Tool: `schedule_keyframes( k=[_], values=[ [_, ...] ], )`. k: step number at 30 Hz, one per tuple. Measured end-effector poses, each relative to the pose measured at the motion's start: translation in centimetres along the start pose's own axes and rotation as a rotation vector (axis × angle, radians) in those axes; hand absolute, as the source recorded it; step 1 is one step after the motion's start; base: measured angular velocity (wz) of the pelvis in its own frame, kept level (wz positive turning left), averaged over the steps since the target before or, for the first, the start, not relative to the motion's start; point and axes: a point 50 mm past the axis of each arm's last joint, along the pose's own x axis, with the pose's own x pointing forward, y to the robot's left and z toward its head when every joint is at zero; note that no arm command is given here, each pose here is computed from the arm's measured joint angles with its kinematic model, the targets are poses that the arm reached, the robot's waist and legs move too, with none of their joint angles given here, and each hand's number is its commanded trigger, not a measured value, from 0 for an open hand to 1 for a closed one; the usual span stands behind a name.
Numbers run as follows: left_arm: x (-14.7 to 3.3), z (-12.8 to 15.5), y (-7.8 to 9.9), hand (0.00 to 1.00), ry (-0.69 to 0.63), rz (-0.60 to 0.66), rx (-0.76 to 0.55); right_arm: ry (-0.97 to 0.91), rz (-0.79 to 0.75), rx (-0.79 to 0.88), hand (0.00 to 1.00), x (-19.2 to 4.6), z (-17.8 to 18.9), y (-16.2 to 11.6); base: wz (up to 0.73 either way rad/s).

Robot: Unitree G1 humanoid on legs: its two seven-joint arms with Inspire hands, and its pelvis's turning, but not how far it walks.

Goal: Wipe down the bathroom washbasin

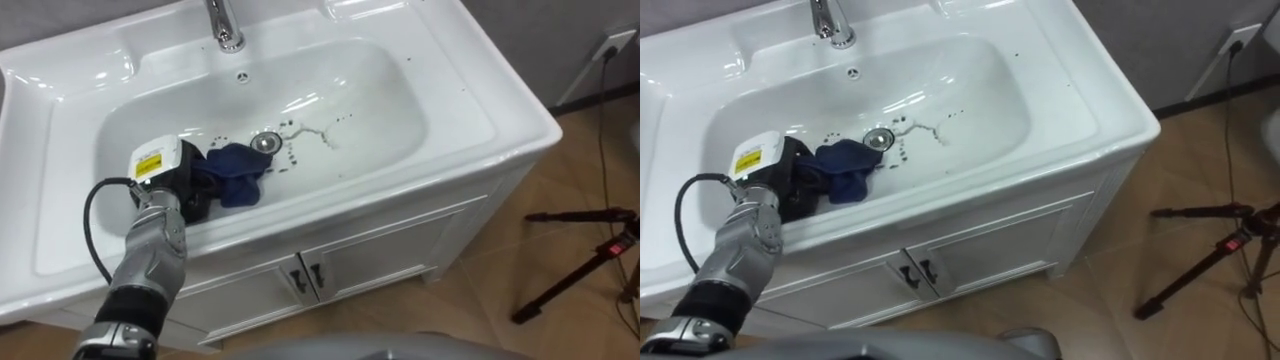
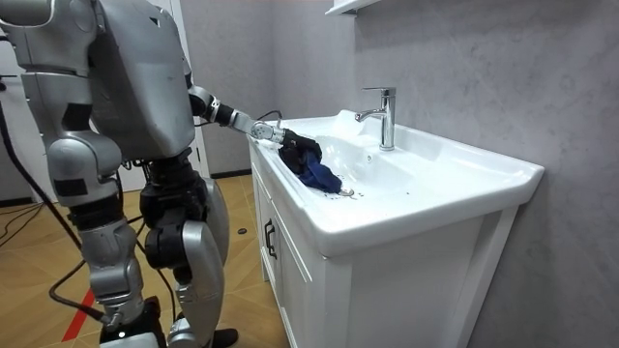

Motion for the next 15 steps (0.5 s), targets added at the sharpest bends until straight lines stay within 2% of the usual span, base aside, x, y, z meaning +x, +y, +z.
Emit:
schedule_keyframes(
  k=[9, 15],
  values=[
    [0.3, 1.2, -0.1, 1.00, -0.035, -0.018, -0.065, -0.003, 0.014, 0.019, 0.00, 0.0, -0.1, 0.0, -0.10],
    [1.5, 2.7, 0.2, 1.00, -0.054, -0.038, -0.044, 0.006, 0.016, 0.022, 0.00, 0.0, -0.3, 0.0, -0.24]
  ],
)
